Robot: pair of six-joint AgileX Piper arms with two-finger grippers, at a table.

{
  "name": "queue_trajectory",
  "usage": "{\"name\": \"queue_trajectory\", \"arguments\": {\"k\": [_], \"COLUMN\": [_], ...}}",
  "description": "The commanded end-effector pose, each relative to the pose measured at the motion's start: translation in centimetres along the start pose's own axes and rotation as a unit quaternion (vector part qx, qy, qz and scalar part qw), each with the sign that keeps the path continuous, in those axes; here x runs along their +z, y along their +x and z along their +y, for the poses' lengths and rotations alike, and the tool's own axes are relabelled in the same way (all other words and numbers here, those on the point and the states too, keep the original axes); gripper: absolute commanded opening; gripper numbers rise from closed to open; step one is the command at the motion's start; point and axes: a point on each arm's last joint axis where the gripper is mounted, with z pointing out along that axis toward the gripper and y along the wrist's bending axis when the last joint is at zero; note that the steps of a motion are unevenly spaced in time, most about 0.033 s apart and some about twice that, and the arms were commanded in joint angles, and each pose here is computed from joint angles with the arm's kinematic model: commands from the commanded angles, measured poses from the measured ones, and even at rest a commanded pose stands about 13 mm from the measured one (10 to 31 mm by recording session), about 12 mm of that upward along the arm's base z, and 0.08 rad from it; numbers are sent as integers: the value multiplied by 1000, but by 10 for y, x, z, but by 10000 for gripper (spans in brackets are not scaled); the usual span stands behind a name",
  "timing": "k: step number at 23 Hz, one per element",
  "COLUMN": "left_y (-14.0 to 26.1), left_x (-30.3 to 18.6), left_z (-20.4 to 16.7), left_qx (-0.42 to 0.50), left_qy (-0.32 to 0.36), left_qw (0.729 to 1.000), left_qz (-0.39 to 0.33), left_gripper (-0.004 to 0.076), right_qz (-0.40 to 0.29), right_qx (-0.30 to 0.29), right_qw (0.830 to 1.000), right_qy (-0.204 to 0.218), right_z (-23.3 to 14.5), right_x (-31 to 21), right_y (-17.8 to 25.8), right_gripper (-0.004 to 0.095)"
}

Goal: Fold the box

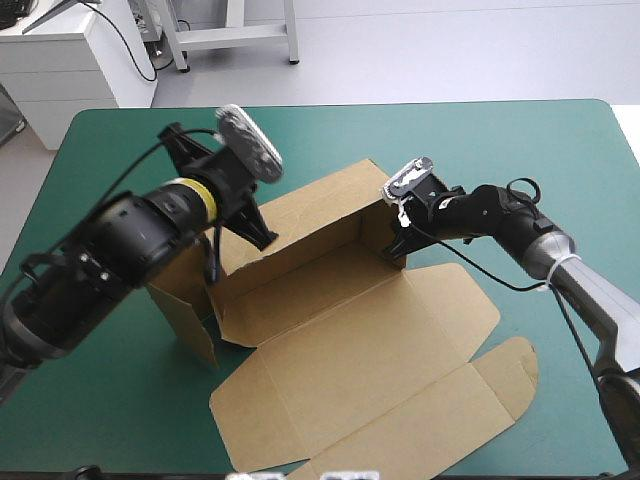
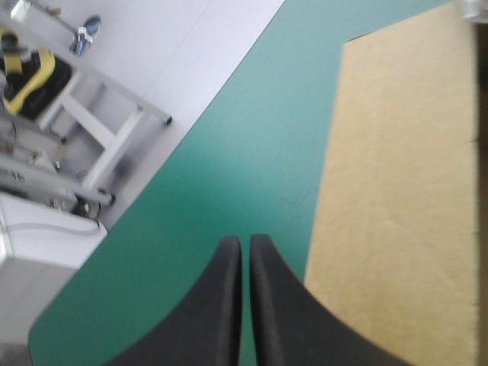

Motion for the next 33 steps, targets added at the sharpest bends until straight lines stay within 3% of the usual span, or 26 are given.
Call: {"name": "queue_trajectory", "arguments": {"k": [1,7,13,15,18,22,28,33], "left_y": [9,41,61,65,66,67,66,67], "left_x": [-19,-26,-34,-34,-38,-39,-39,-39], "left_z": [48,86,96,95,96,97,97,97], "left_qx": [-98,-190,-222,-220,-214,-212,-212,-212], "left_qy": [-33,-72,-85,-83,-94,-97,-97,-97], "left_qw": [994,979,968,967,967,967,967,967], "left_qz": [-20,17,77,98,102,103,103,105], "left_gripper": [18,18,10,8,8,8,8,8], "right_qz": [-30,-26,-21,1,91,128,200,187], "right_qx": [-14,-10,17,32,56,57,86,156], "right_qw": [999,999,999,998,990,986,974,968], "right_qy": [17,17,29,57,96,88,66,55], "right_z": [1,1,-2,-5,-11,-9,-20,-45], "right_x": [-20,-20,-26,-42,-78,-101,-61,-23], "right_y": [-14,-13,-15,-19,-28,-37,-25,-17], "right_gripper": [-19,-19,-19,-19,-19,-20,-19,-20]}}
